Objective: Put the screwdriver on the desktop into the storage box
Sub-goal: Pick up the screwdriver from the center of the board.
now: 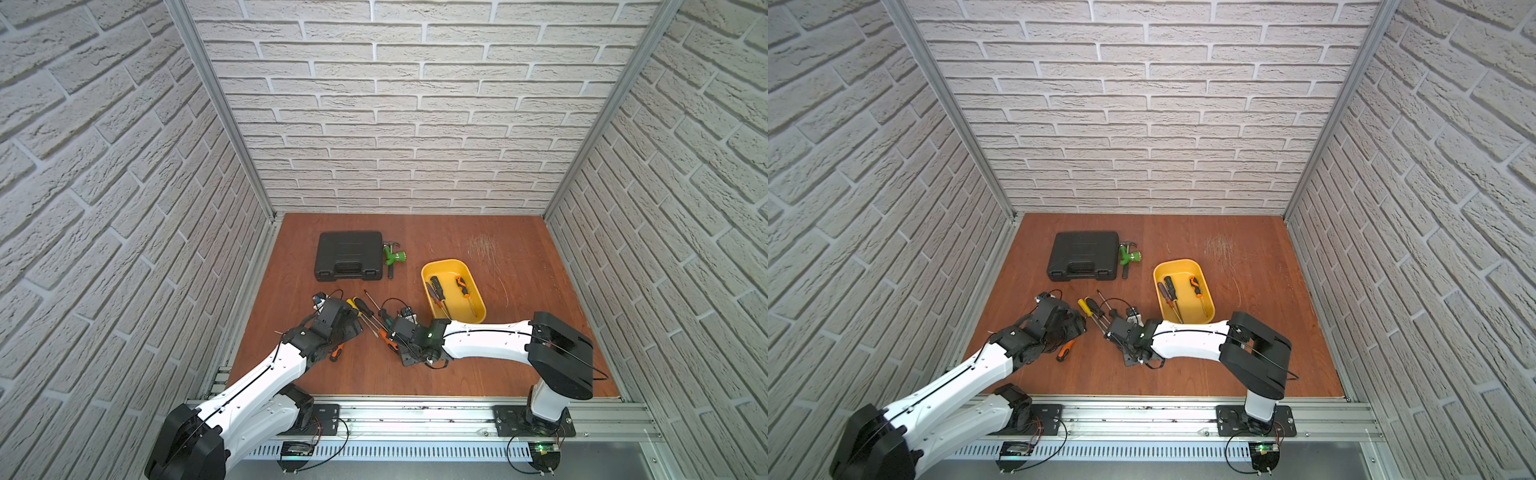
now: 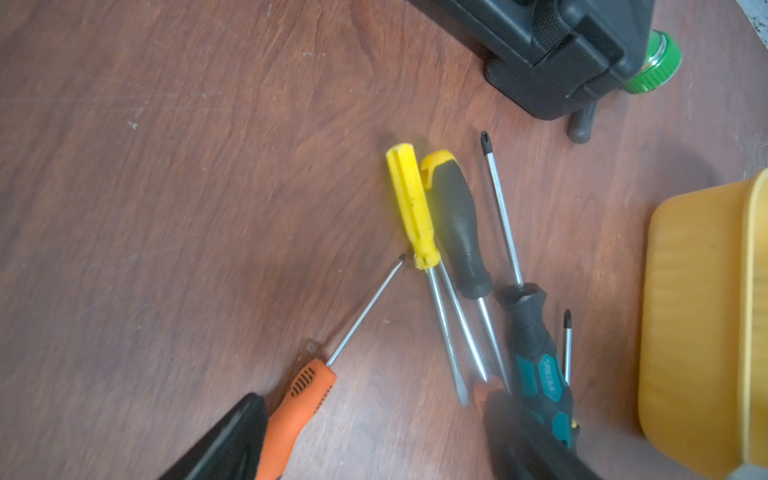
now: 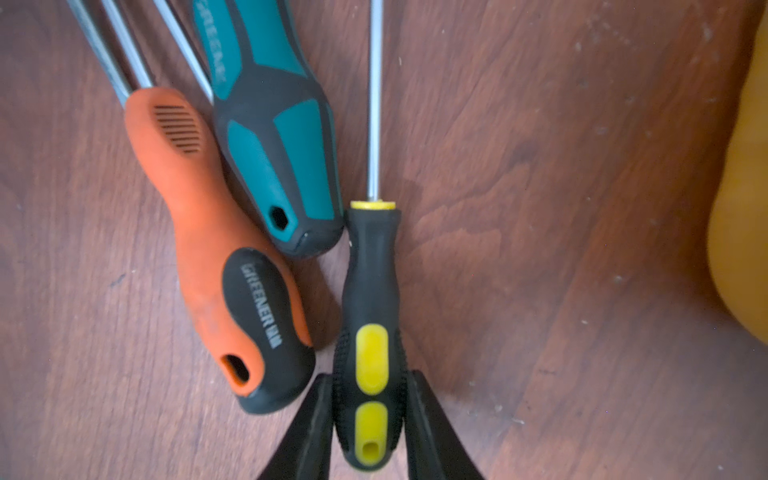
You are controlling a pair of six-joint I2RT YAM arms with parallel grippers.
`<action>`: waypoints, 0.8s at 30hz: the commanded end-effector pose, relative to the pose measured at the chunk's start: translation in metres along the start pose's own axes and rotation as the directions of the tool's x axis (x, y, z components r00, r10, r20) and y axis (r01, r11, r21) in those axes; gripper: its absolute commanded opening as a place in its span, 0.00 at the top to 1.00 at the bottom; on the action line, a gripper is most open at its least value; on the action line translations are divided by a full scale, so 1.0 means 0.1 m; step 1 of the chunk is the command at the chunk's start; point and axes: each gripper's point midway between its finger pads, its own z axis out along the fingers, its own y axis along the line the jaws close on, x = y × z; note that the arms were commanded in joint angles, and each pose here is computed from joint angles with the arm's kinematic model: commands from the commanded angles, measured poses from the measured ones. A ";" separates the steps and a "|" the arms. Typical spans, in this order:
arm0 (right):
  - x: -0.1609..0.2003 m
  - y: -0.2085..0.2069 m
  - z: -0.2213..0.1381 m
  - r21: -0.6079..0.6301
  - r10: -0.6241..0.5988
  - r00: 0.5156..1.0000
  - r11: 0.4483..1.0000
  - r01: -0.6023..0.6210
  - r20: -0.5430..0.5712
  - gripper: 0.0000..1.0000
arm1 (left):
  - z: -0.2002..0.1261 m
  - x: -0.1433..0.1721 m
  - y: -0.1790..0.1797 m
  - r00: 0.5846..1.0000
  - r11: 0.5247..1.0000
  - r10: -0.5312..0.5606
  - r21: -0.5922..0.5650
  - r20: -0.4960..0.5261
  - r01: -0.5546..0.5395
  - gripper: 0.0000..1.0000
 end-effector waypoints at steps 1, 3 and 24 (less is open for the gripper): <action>0.13 -0.11 0.16 0.047 0.008 0.999 0.999 -0.006 -0.051 0.67 | 0.03 0.02 0.02 1.000 1.000 -0.014 0.004 0.001 0.014 0.14; 0.14 -0.12 0.16 0.052 0.007 0.998 0.999 -0.004 -0.055 0.67 | 0.03 0.01 0.03 1.000 1.000 -0.014 0.000 0.004 0.014 0.14; 0.07 -0.14 0.15 0.080 -0.014 0.999 0.997 0.017 -0.043 0.79 | 0.06 0.03 0.04 1.000 1.000 -0.017 0.003 0.003 0.017 0.13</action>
